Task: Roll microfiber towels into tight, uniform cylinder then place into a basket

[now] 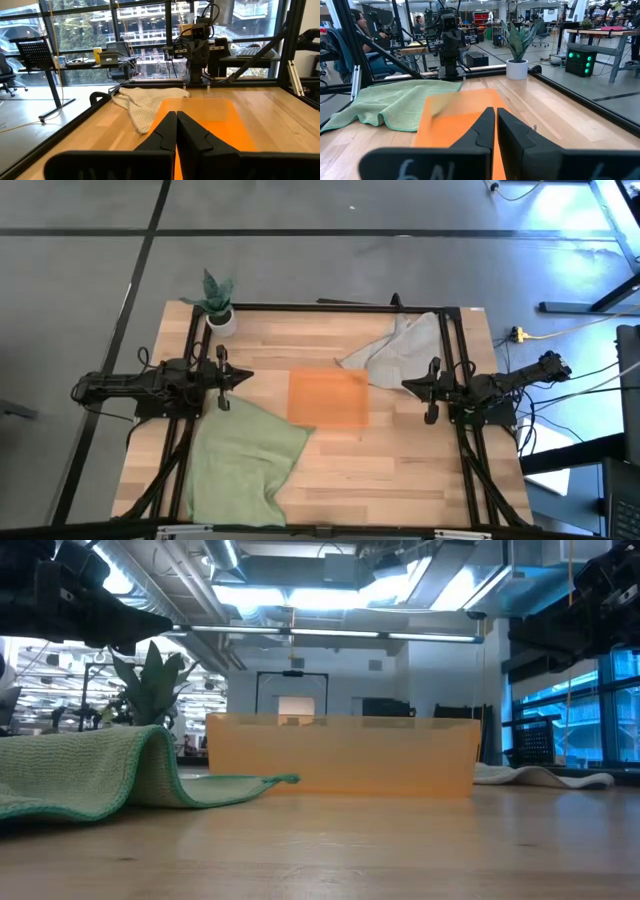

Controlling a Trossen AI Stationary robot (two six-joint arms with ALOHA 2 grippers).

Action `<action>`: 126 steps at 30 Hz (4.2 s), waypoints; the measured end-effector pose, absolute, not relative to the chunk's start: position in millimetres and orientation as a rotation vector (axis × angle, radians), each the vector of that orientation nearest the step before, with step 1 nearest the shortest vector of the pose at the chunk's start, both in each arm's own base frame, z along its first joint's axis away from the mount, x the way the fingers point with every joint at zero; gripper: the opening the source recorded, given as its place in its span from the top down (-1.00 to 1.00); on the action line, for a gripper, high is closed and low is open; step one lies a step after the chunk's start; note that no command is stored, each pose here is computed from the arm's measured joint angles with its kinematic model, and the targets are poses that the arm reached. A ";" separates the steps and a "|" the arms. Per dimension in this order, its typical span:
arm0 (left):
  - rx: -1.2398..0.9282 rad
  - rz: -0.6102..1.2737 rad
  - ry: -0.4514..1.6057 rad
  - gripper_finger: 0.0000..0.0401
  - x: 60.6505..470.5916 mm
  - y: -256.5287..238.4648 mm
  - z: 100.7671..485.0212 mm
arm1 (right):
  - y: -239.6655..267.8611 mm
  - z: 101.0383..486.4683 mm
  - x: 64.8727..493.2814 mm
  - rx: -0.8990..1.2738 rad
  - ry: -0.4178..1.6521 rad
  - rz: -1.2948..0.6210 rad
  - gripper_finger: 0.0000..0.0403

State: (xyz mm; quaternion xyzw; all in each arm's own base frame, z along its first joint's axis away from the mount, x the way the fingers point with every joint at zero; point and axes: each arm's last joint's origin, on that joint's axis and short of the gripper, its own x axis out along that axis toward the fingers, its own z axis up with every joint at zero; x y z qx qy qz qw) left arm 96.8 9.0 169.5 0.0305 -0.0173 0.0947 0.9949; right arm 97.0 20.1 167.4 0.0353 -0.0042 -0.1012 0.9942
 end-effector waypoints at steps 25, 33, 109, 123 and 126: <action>0.073 0.193 -0.129 1.00 95.6 8.9 180.4 | 20.2 167.5 97.0 0.070 -0.008 -0.203 0.89; 0.235 0.104 -0.263 1.00 84.1 5.0 230.2 | 20.1 167.4 97.0 0.071 -0.008 -0.203 0.89; -0.599 0.407 0.955 1.00 117.1 7.1 262.4 | 25.6 188.3 95.5 -0.055 -0.149 0.007 0.98; -0.800 0.612 1.044 0.77 114.1 7.4 253.5 | 24.5 188.3 95.5 -0.056 -0.145 -0.031 0.99; -0.818 0.660 1.114 0.66 112.9 7.1 249.1 | 24.5 188.3 95.5 -0.057 -0.145 -0.031 0.99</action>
